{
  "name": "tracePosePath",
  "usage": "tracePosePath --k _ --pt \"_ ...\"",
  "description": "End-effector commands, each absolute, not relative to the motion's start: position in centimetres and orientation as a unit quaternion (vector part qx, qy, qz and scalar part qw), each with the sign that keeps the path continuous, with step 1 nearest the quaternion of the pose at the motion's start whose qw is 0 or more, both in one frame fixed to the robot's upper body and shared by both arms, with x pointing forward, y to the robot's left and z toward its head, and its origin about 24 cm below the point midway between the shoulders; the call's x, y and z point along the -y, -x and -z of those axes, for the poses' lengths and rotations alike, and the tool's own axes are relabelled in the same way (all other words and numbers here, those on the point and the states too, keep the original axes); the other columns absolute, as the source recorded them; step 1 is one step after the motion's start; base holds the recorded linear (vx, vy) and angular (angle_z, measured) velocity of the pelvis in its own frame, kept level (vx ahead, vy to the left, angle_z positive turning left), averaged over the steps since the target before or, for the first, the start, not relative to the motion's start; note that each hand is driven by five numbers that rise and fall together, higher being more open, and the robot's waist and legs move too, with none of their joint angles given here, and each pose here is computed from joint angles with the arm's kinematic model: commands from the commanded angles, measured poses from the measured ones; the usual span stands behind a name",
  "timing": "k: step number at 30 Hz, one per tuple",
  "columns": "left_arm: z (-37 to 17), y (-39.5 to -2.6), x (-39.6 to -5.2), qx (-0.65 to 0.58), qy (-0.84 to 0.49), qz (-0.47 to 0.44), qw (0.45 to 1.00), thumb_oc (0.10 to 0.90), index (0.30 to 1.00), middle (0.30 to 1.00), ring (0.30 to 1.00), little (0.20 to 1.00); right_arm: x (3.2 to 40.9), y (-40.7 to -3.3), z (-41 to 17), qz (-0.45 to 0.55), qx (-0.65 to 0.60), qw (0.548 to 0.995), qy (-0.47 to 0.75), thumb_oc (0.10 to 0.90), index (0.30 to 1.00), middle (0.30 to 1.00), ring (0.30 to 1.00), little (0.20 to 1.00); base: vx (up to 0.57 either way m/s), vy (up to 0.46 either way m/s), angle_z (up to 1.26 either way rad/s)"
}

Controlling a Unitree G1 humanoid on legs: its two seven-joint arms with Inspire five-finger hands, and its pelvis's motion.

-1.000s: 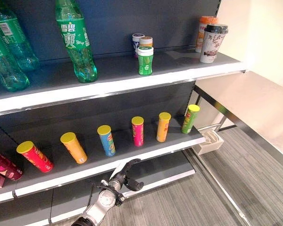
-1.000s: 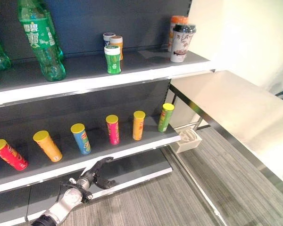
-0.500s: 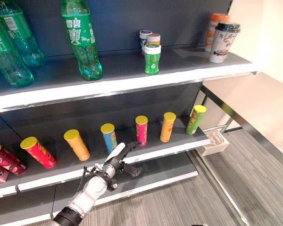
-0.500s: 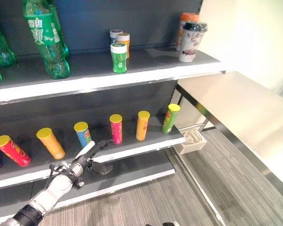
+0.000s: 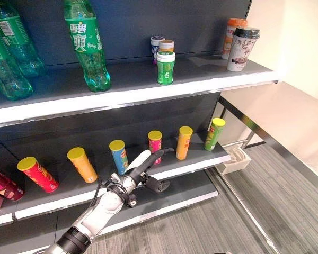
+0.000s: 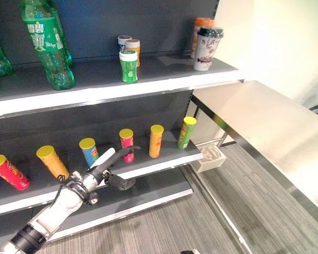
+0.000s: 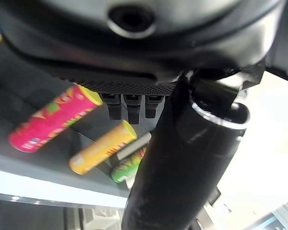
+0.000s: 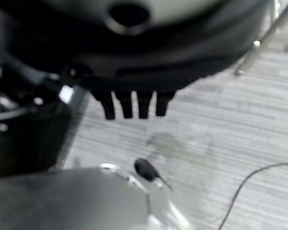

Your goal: Put the goods on the table back onto the shelves and tidy them up.

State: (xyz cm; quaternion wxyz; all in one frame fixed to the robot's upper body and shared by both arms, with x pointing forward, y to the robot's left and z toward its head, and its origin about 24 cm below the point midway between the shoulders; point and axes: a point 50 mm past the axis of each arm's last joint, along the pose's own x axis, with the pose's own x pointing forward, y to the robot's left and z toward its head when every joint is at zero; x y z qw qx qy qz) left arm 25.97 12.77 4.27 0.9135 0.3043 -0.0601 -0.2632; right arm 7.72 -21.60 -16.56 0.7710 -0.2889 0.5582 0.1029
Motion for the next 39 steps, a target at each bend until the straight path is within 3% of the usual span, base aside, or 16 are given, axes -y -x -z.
tracePosePath --k 1,6,15,26,29,30,39 --pt "-12.7 -27.9 -9.1 0.263 -0.305 0.302 0.864 0.8 0.9 0.9 0.9 0.9 19.7 -9.2 16.6 -0.135 -0.532 0.783 0.293 0.8 0.9 0.9 0.9 0.9 0.0 0.0 0.0" --pt "-16.2 -26.5 -7.7 0.348 -0.318 0.33 0.818 0.8 0.9 0.9 0.9 0.9 19.7 -10.4 15.8 -0.149 -0.491 0.799 0.314 0.8 0.9 0.9 0.9 0.9 -0.01 -0.008 -0.03" --pt "-18.9 -25.4 -8.9 0.398 -0.248 0.3 0.831 0.8 0.9 0.9 0.9 0.9 20.1 -8.2 16.5 -0.128 -0.526 0.787 0.296 0.8 0.9 0.9 0.9 0.9 -0.01 -0.007 -0.12" --pt "-22.1 -24.5 -6.3 0.472 -0.162 0.305 0.811 0.8 0.9 0.9 0.9 0.9 19.5 -8.5 16.6 -0.133 -0.525 0.786 0.298 0.8 0.9 0.9 0.9 0.9 0.02 -0.007 0.07" --pt "-23.5 -24.9 -7.4 0.492 -0.1 0.238 0.831 0.8 0.9 0.9 0.9 0.9 19.2 -8.2 16.7 -0.119 -0.529 0.792 0.281 0.8 0.9 0.9 0.9 0.9 0.0 -0.01 0.01" --pt "-23.9 -25.1 -8.1 0.499 -0.094 0.21 0.836 0.8 0.9 0.9 0.9 0.9 20.9 -6.9 16.8 -0.097 -0.557 0.774 0.287 0.8 0.9 0.9 0.9 0.9 0.01 -0.028 0.05" --pt "-25.1 -24.6 -11.4 0.521 -0.08 0.128 0.84 0.8 0.9 0.9 0.9 0.9 21.3 -7.3 16.9 -0.084 -0.569 0.765 0.29 0.8 0.9 0.9 0.9 0.9 0.0 0.002 0.04"
